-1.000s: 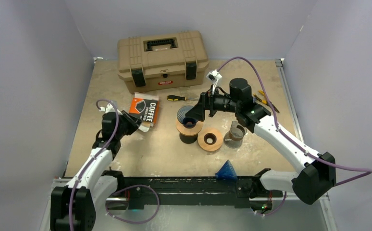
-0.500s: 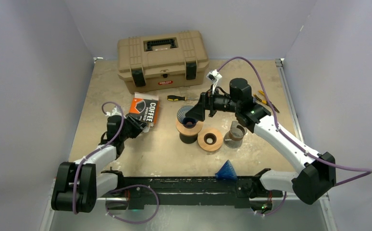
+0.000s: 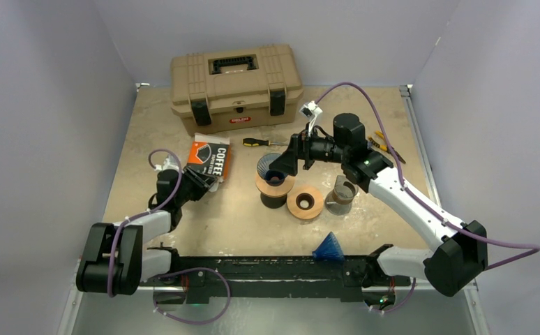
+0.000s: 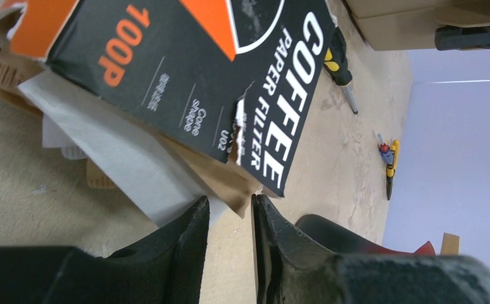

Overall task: Place the coffee filter in the dripper
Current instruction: Pick up the coffee filter from the coffee filter holder.

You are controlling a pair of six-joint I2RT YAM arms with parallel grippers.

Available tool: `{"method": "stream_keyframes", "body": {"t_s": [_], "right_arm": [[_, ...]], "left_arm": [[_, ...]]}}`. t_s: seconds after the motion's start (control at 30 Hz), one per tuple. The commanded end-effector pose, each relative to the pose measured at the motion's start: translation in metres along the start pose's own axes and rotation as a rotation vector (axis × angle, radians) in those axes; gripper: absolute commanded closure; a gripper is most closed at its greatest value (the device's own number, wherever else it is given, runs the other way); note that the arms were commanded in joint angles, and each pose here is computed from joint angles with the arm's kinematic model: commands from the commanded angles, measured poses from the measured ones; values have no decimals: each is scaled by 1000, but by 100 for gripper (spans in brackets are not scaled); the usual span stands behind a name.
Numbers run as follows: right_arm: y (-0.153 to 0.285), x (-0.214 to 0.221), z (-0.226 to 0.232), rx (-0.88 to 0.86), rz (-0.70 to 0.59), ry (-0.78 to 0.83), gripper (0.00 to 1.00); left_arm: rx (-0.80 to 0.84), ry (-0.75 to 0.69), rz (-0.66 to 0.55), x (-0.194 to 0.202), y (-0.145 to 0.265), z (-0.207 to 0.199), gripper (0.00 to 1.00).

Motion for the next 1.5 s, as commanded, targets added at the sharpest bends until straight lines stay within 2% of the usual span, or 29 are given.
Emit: {"method": "stream_keyframes", "body": {"t_s": [0.0, 0.6, 1.23, 1.47], "right_arm": [[4, -21, 8, -21, -50, 54, 8], [0, -23, 5, -18, -57, 49, 8], [4, -24, 9, -19, -54, 53, 8], [4, -22, 9, -21, -51, 51, 8]], "left_arm": [[48, 15, -23, -3, 0, -5, 69], [24, 45, -81, -13, -7, -1, 66], [61, 54, -125, -20, -2, -9, 99], [83, 43, -127, -18, 8, -14, 100]]}}
Point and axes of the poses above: each gripper's point midway between its finger pads, its own y axis back along the fingers, its own z axis along the line the jaws close on, x = y × z, the point moved 2 cm from there along y, back along the fingers, and after that the axes turned 6 degrees about y, right-handed, at the moved point
